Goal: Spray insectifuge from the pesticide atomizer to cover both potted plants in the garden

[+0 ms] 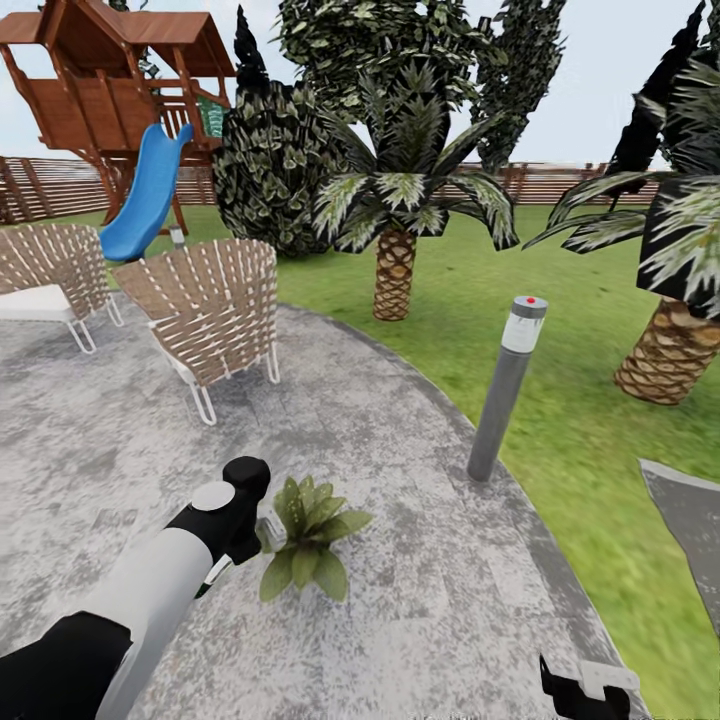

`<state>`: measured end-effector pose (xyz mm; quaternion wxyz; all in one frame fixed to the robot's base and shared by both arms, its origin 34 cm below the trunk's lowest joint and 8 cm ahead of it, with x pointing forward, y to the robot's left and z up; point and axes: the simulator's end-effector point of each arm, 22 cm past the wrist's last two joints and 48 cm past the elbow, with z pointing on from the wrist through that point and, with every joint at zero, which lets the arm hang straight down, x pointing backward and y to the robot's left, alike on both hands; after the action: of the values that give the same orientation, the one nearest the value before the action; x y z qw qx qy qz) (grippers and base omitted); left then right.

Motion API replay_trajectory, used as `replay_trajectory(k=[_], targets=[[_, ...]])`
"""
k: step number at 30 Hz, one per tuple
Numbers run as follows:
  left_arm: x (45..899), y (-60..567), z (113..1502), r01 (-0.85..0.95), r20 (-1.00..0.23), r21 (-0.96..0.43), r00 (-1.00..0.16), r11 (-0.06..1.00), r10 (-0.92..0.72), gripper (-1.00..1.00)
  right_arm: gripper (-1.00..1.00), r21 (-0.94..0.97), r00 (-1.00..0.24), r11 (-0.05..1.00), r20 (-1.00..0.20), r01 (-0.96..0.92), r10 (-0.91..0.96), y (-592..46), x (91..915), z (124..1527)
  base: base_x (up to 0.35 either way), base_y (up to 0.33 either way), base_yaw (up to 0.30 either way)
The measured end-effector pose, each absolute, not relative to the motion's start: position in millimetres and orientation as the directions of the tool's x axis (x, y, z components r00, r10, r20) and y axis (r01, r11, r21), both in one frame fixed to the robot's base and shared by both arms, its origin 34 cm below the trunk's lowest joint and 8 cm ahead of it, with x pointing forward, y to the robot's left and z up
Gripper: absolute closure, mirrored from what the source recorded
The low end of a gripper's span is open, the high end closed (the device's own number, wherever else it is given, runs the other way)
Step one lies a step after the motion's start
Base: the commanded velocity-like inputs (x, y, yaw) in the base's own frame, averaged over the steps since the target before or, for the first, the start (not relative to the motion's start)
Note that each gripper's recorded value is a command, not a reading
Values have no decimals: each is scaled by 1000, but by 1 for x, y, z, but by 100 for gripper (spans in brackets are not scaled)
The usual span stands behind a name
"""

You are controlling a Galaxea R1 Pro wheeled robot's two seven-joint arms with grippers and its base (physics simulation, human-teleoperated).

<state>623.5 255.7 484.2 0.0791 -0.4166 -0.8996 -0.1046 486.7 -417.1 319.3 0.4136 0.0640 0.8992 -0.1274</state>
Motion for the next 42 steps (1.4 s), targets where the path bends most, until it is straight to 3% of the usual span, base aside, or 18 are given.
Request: replay_trajectory(k=[11,22,42], targets=[[623,272,482,756,243,143,-652,639,718,100,-100,-176,-649,959,-760,221,10,-417,487,319,-230,-143,235],[631,289,477,676,186,167,-736,718,650,100,-100,-176,-650,960,-760,220,10,-417,486,319,-6,-2,9],[616,291,464,661,215,141,-748,737,628,100,-100,-177,-649,959,-761,221,9,-418,487,320,62,-16,0]])
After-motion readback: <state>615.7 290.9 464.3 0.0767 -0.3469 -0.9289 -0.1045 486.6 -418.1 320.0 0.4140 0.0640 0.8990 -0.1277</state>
